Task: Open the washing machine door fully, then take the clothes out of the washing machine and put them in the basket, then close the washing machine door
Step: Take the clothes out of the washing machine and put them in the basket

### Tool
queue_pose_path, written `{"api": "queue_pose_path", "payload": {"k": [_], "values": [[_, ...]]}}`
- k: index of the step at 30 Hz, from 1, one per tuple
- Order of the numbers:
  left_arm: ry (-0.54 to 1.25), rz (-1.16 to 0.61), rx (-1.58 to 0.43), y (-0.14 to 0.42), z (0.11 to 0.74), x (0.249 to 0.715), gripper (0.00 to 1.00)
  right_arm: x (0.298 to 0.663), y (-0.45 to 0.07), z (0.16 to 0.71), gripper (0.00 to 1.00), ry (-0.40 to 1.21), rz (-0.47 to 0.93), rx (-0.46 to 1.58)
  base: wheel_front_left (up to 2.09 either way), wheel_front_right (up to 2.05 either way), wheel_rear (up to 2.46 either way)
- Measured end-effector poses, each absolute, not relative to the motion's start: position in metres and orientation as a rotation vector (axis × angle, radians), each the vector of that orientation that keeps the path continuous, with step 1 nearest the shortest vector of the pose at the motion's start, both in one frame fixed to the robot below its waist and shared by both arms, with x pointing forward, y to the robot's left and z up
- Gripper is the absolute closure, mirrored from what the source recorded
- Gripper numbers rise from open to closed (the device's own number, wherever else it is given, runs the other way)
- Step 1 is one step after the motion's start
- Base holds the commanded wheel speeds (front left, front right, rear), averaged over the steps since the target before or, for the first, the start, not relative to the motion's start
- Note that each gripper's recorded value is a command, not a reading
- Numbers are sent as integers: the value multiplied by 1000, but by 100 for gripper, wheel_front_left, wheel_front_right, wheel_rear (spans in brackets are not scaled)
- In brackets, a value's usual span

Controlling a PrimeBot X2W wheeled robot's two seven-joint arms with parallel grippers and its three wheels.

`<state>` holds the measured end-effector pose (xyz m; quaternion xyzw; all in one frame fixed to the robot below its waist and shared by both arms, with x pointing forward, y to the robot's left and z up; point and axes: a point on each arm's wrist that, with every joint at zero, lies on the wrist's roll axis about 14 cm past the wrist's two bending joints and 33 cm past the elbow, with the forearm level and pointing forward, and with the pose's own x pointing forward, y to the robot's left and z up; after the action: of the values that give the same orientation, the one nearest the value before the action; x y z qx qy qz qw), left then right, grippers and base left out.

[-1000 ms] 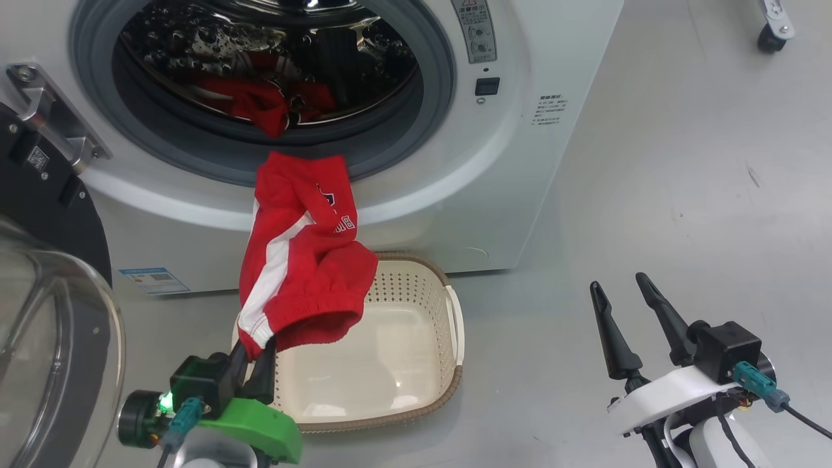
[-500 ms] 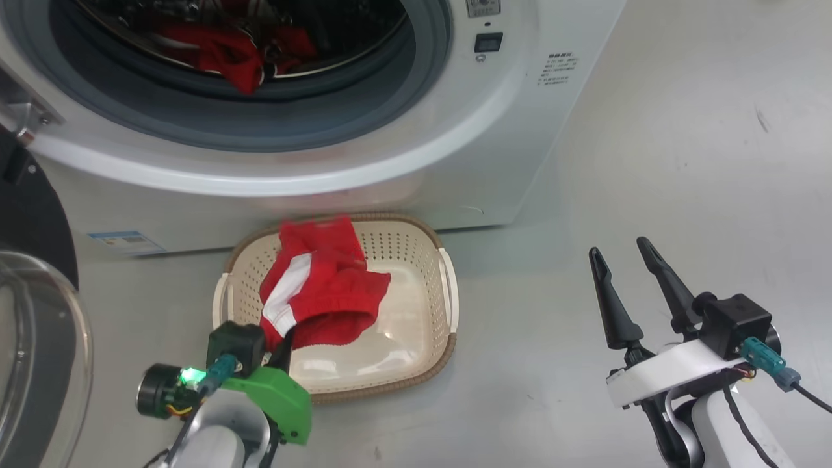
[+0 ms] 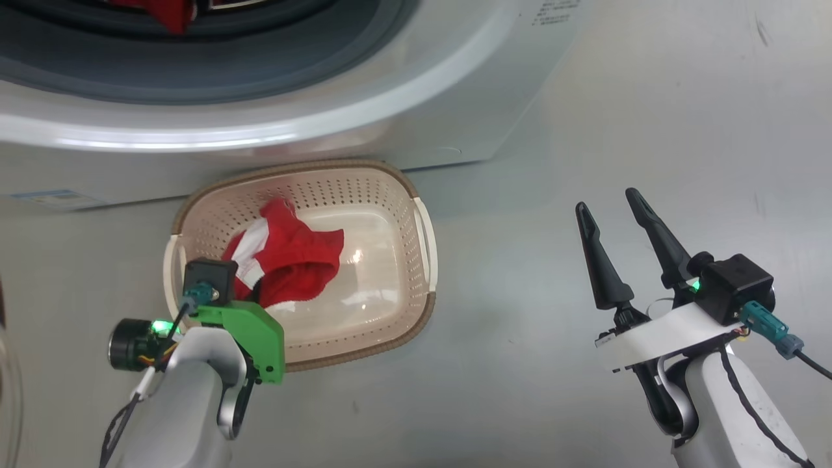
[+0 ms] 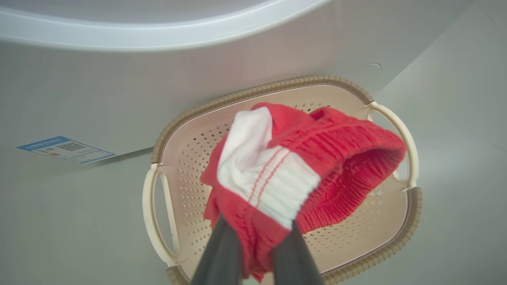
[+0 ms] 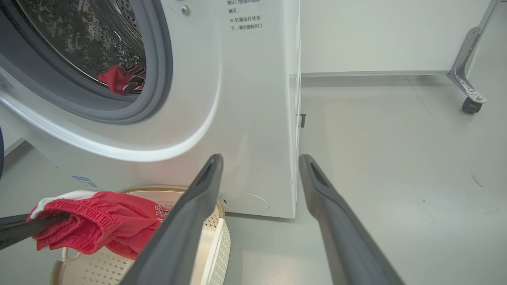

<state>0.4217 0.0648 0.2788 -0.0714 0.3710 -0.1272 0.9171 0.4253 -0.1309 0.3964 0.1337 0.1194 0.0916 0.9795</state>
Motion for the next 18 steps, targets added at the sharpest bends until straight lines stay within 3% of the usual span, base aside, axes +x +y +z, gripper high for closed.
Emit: {"api": "queue_pose_path", "payload": {"k": [14, 17, 18], "values": [[1023, -320, -115, 47, 204, 410, 100, 432, -149, 358, 0, 322, 135, 253, 0, 0, 0], [1051, -312, -118, 48, 197, 406, 3, 431, -150, 355, 0, 330, 131, 255, 0, 0, 0], [1056, -310, -115, 49, 196, 406, 0, 431, -150, 354, 0, 333, 132, 254, 0, 0, 0]]}}
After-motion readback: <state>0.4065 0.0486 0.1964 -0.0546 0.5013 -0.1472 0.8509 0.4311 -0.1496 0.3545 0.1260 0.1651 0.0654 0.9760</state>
